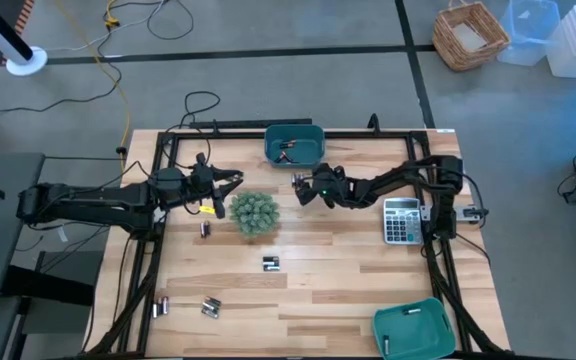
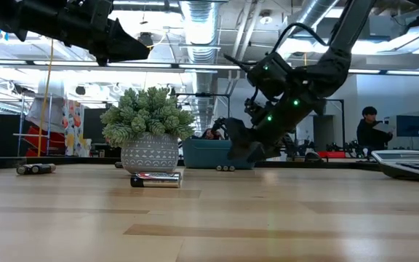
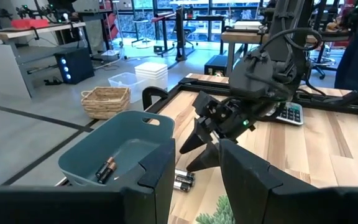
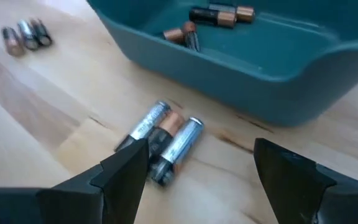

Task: Sort batteries
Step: Put the silver battery into the green bin

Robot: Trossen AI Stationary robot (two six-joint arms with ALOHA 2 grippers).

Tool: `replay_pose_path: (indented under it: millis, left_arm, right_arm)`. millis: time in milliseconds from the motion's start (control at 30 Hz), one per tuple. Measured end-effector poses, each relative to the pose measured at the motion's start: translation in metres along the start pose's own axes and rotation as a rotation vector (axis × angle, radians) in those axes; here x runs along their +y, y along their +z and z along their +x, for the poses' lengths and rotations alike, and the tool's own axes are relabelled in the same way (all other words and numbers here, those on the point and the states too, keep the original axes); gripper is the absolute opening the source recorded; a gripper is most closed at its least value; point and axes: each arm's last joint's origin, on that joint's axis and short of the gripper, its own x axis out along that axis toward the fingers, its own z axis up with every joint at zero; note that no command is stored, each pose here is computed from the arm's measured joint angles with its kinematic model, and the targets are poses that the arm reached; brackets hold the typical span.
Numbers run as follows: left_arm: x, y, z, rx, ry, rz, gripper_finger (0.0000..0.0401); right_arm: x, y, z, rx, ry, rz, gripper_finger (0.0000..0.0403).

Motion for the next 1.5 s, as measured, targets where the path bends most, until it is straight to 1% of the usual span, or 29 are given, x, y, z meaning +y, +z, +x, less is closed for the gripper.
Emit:
replay_pose_path:
  millis: [233,567,767,900,1067,1200,1367,1500]
  left_arm:
    - [0.000,0.000,0.000,0.000,0.000,-0.001,0.0118]
    - [0.000,0.000,0.000,0.002,0.000,-0.001,0.0118]
    - [0.000,-0.001,0.000,0.006,0.000,0.000,0.0118]
    - [0.000,-0.001,0.000,0.007,0.000,0.001,0.0118]
    - [0.000,-0.001,0.000,0.007,0.000,0.001,0.0118]
    - [0.000,-0.001,0.000,0.007,0.000,0.001,0.0118]
    - [0.000,0.000,0.000,0.006,0.000,0.001,0.0118]
    - [0.000,0.000,0.000,0.006,0.000,0.001,0.0118]
  right_arm:
    - [0.000,-0.008,0.008,-0.008,0.007,0.013,0.0305]
    - [-0.005,-0.007,0.011,-0.006,-0.011,0.020,0.0305]
    - [-0.007,-0.007,0.012,0.006,-0.023,0.007,0.0305]
    - [-0.008,-0.008,0.012,0.012,-0.026,-0.022,0.0301]
    - [-0.008,-0.008,0.012,0.023,-0.033,-0.057,0.0274]
    - [-0.010,-0.008,0.013,0.027,-0.040,-0.079,0.0243]
    - [-0.011,-0.009,0.013,0.034,-0.047,-0.086,0.0189]
    - [-0.012,-0.009,0.013,0.040,-0.052,-0.090,0.0136]
